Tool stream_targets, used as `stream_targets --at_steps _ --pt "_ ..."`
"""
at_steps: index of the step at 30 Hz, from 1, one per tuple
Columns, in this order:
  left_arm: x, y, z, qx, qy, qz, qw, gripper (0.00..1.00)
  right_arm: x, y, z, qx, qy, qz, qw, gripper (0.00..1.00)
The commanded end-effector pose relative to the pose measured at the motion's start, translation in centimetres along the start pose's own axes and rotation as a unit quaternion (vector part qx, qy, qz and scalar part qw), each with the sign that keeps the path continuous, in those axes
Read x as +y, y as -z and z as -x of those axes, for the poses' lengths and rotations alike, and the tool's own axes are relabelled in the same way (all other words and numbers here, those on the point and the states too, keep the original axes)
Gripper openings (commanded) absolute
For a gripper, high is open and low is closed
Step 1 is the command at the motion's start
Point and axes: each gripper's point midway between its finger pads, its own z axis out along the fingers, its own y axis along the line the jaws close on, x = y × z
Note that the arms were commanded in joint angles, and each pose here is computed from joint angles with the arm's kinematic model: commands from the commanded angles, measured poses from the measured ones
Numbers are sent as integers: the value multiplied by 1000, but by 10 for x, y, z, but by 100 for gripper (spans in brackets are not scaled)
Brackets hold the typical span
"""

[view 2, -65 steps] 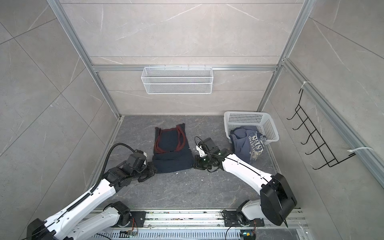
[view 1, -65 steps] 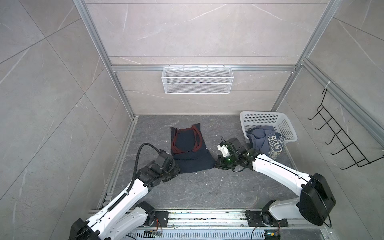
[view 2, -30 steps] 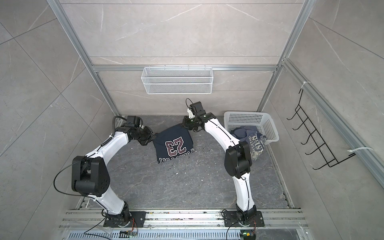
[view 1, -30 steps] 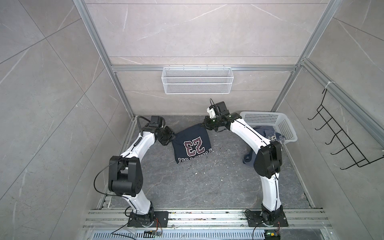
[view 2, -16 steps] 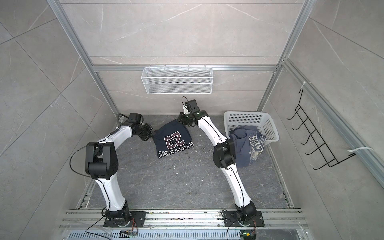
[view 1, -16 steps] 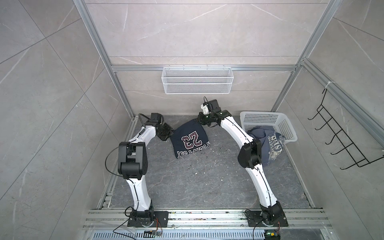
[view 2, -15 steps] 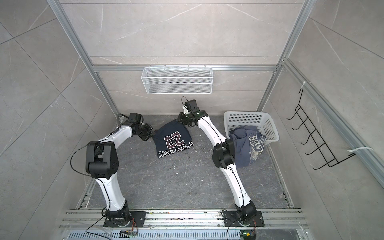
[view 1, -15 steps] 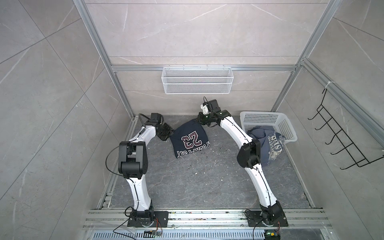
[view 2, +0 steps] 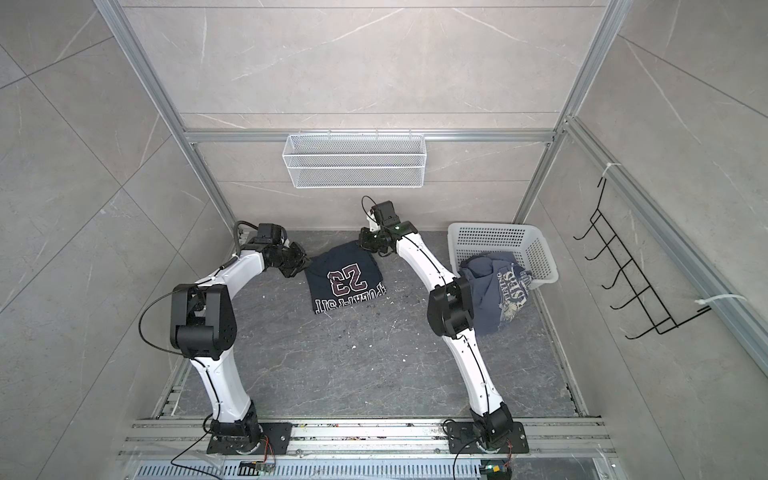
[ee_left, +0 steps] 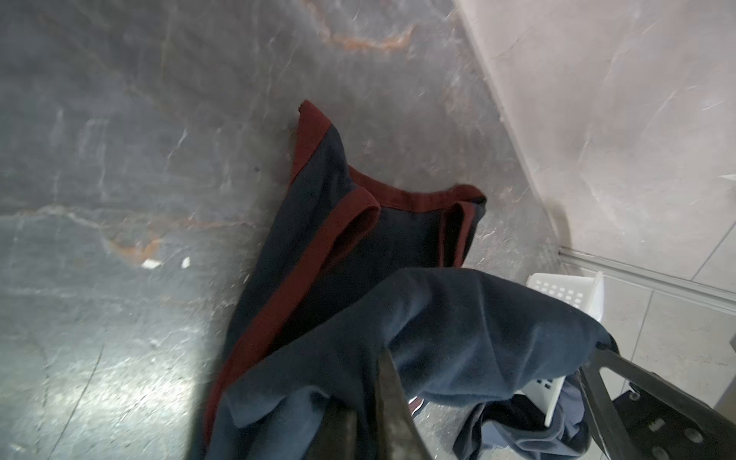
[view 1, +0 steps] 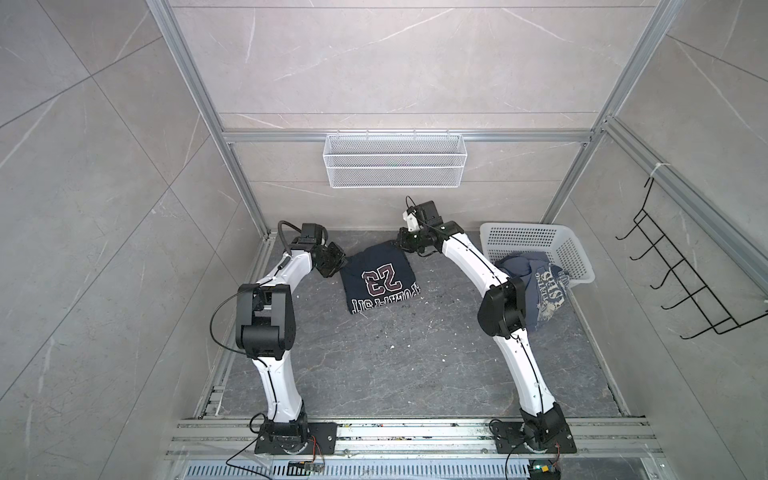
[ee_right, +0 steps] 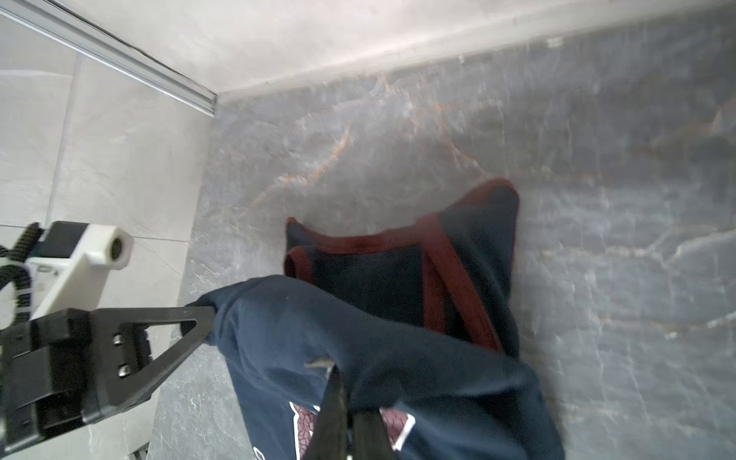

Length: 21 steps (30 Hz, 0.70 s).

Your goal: Fold and stack the tank tops

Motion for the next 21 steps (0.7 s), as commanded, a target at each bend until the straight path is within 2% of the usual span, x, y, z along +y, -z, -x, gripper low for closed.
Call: stream_targets --at_steps 1,4,6,9,11,15,18,21 --pt "-16 -4 18 -12 -31 -15 999 14 -10 -14 14 -26 18 -6 999 0" --pt "-16 -20 25 -1 -28 -14 1000 19 -26 -28 14 -28 7 -19 999 1" --pt "-15 -28 32 -2 -27 -11 1000 31 -36 -37 17 -35 -3 -22 999 29" --pt "-25 -28 46 -14 -39 -16 999 53 -47 -35 25 -47 -12 -36 998 52" --pt "-37 -21 54 -23 -54 -22 998 67 -51 -28 30 -52 -18 -44 998 60" --pt "-43 4 62 -59 -90 -1 994 85 -46 -11 33 -49 5 -53 997 65" --pt "-35 11 56 -69 -101 19 992 86 -49 -10 27 -41 14 -59 997 66" --pt "-12 3 49 -64 -95 48 992 86 -56 -15 21 -37 16 -65 997 66"
